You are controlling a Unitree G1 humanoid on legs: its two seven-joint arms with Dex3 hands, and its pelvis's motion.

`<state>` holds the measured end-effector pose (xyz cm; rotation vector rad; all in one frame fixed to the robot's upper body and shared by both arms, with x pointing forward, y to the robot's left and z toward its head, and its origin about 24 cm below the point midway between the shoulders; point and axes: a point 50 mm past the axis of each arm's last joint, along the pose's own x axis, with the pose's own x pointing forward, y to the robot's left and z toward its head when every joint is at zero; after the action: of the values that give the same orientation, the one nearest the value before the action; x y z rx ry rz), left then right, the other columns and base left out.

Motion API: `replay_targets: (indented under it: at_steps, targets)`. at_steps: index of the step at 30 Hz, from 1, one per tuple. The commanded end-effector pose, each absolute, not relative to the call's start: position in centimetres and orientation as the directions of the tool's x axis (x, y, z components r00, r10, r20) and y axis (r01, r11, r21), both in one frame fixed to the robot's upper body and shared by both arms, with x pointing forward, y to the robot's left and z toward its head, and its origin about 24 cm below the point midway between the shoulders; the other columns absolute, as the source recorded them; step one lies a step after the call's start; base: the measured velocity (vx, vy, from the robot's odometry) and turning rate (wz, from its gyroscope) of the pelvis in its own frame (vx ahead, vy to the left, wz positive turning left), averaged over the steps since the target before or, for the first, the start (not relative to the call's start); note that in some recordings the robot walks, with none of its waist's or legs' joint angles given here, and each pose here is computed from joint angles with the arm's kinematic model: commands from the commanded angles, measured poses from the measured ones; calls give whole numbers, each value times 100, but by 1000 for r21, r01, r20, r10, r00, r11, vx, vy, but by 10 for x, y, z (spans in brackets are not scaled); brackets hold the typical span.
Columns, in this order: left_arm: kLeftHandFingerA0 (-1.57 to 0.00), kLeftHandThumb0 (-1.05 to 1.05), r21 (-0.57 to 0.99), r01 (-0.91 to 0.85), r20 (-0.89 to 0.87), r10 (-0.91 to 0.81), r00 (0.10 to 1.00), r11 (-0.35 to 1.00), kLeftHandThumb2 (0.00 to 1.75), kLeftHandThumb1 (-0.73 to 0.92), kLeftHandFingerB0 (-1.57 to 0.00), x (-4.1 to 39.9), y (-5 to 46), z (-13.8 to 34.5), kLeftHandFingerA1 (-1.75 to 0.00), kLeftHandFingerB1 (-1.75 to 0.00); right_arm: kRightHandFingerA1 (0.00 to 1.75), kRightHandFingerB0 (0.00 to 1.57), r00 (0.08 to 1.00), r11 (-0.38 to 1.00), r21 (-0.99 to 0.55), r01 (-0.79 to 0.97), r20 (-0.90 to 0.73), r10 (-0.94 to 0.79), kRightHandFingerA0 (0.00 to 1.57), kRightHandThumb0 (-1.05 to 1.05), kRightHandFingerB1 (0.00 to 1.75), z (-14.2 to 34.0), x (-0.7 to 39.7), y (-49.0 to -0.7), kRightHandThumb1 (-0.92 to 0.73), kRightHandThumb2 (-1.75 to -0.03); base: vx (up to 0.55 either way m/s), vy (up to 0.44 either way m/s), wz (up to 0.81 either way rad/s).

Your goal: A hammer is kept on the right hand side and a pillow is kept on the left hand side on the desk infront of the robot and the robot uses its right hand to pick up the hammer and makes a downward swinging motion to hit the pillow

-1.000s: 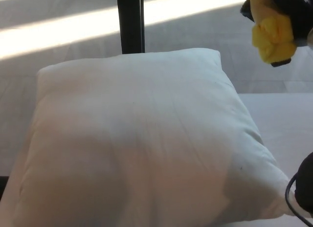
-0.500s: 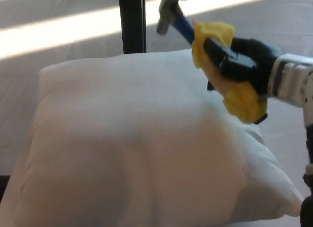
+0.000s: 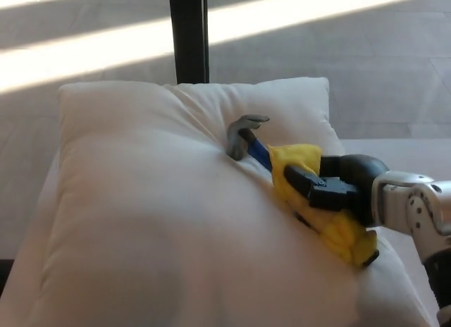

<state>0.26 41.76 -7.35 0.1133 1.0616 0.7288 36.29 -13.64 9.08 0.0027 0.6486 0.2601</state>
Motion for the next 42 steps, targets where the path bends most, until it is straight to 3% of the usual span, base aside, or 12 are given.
replay_targets:
  at_steps: [1,2,10,12,20,23,24,25,26,34,38,42]
  targets:
    - [-55,-78,444,-475,-743,609,279,759,101,61,-60,1,424,-68,-63,-58,175,80,620,990,75,-119,-773,133,113,-36,175,31,339,-164,-76,-97,0,0,0]
    - [-60,-78,447,-476,-742,611,276,758,64,81,-65,1,424,-68,-55,-46,175,83,619,990,89,-109,-773,137,114,-36,175,31,340,-165,-73,-101,0,0,0]
    - [-62,-77,447,-475,-741,611,278,758,65,82,-64,1,423,-68,-57,-48,175,73,701,983,155,-103,-690,182,109,-34,166,71,362,-159,-71,-107,0,0,0]
    - [-61,-78,448,-472,-744,609,273,759,65,82,-64,1,424,-68,-55,-47,175,73,728,979,163,-119,-657,198,106,-43,158,86,368,-156,-77,-80,0,0,0]
    - [-59,-76,452,-466,-742,611,275,760,65,83,-63,0,424,-67,-56,-47,175,66,835,927,336,-168,-451,315,101,-38,167,168,384,-147,-74,-97,0,0,0]
    - [-61,-78,448,-476,-741,612,277,757,65,83,-65,-1,423,-68,-59,-48,175,78,855,898,389,-204,-376,357,105,-37,154,211,383,-148,-66,-105,0,0,0]
    - [-61,-79,449,-478,-742,613,271,755,65,82,-66,-1,423,-68,-59,-48,175,92,870,864,436,-253,-288,400,106,-33,119,233,380,-154,-60,-107,0,0,0]
    - [-61,-79,448,-480,-743,613,269,754,65,82,-66,-1,423,-69,-59,-48,175,92,874,852,450,-268,-258,411,106,-33,119,239,379,-156,-60,-107,0,0,0]
    - [-61,-77,453,-480,-742,616,264,751,65,82,-66,-1,423,-69,-57,-47,175,80,878,847,443,-295,-223,423,105,-34,151,249,376,-159,-58,-114,0,0,0]
    - [-57,-78,453,-479,-745,615,260,752,65,82,-66,-4,423,-68,-57,-48,175,74,965,842,520,-146,-111,236,107,-28,171,272,364,-228,-68,-110,0,0,0]
    - [-58,-77,450,-503,-739,624,254,738,64,81,-65,-3,425,-67,-56,-48,175,69,988,923,384,-22,-130,77,105,-31,165,256,361,-254,-69,-108,0,0,0]
    - [-58,-77,441,-503,-735,621,273,743,65,81,-64,-2,424,-67,-57,-48,175,73,965,951,-203,234,-71,-252,95,-12,167,212,358,-292,-53,-112,0,0,0]
